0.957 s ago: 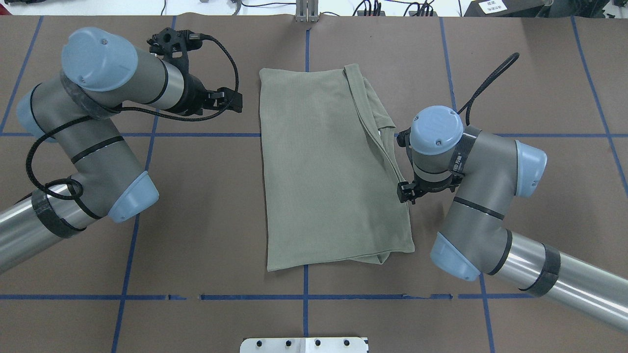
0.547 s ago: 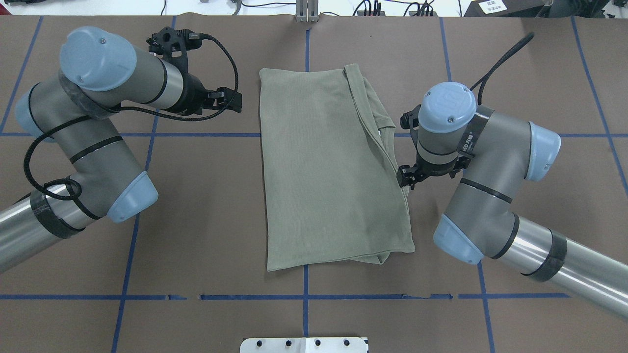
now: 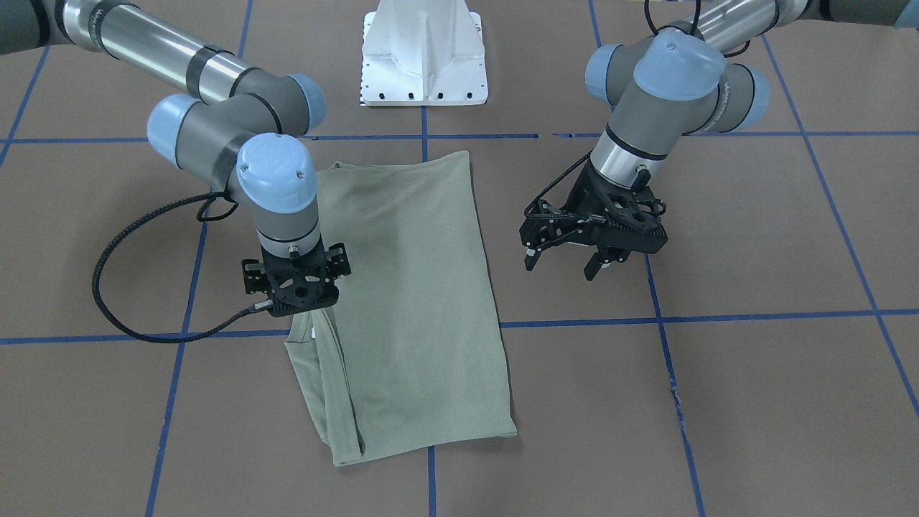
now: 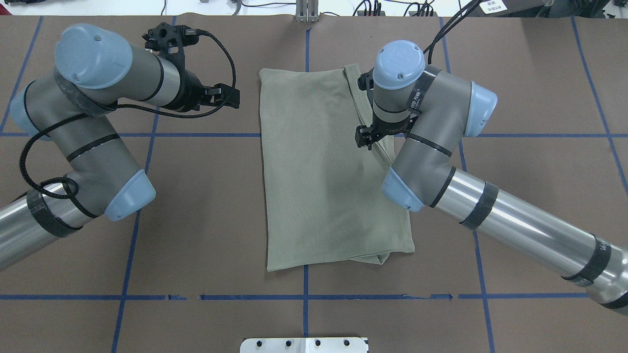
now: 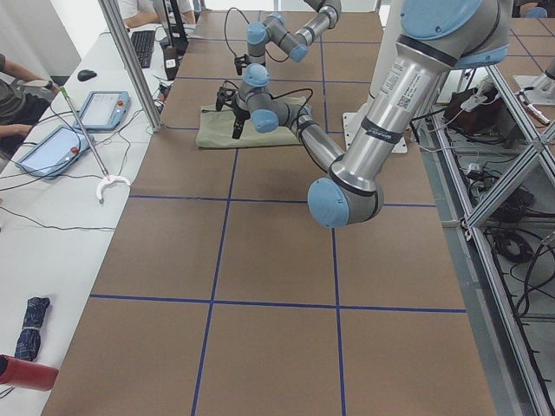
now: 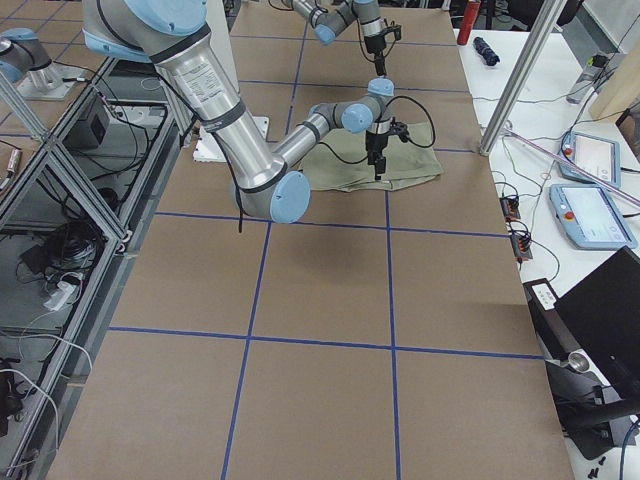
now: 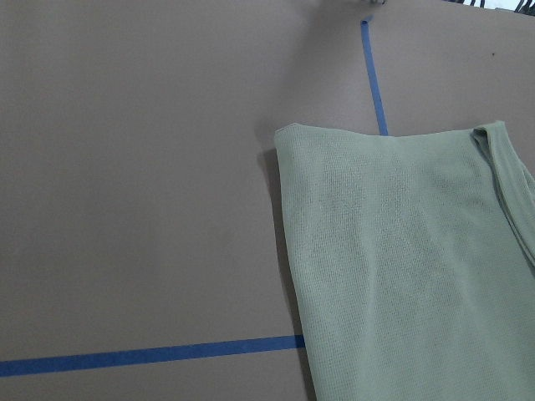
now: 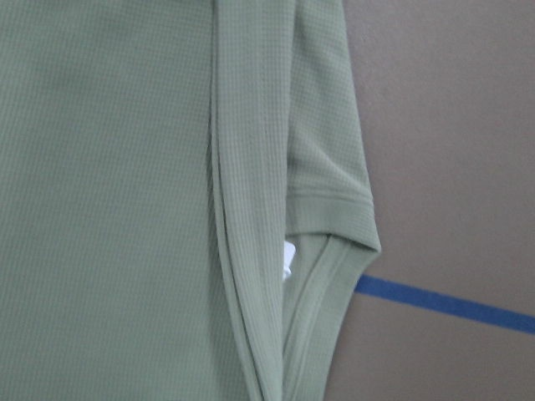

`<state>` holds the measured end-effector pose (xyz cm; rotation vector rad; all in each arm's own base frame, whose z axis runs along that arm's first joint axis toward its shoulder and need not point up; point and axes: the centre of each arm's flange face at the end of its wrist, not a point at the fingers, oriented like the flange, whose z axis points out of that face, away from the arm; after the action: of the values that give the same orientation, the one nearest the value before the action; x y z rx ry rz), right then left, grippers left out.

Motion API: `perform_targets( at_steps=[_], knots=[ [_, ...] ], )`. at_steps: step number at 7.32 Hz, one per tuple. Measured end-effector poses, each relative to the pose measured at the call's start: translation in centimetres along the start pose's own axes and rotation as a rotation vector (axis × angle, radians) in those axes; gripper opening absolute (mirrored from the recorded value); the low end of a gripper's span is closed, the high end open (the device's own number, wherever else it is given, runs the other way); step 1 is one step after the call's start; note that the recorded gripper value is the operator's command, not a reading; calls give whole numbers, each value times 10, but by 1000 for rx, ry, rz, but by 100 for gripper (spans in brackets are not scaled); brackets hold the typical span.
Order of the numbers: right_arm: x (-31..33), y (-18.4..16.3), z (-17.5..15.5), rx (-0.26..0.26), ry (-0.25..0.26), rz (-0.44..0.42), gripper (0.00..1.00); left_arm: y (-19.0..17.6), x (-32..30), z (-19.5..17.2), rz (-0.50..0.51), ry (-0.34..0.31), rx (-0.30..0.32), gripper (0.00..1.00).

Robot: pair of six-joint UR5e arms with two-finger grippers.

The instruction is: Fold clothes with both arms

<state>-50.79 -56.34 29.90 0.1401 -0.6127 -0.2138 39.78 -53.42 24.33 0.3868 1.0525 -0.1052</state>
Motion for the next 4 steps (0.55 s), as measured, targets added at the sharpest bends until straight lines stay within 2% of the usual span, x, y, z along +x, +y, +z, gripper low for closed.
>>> perform_targets(
  at_steps=[2,4],
  knots=[
    [-3,-27,16,5,4,3,100,-1,1,-1,4,2,2,99],
    [-3,-36,29,-5,9,4,100,-1,1,-1,6,4,2,99]
  ],
)
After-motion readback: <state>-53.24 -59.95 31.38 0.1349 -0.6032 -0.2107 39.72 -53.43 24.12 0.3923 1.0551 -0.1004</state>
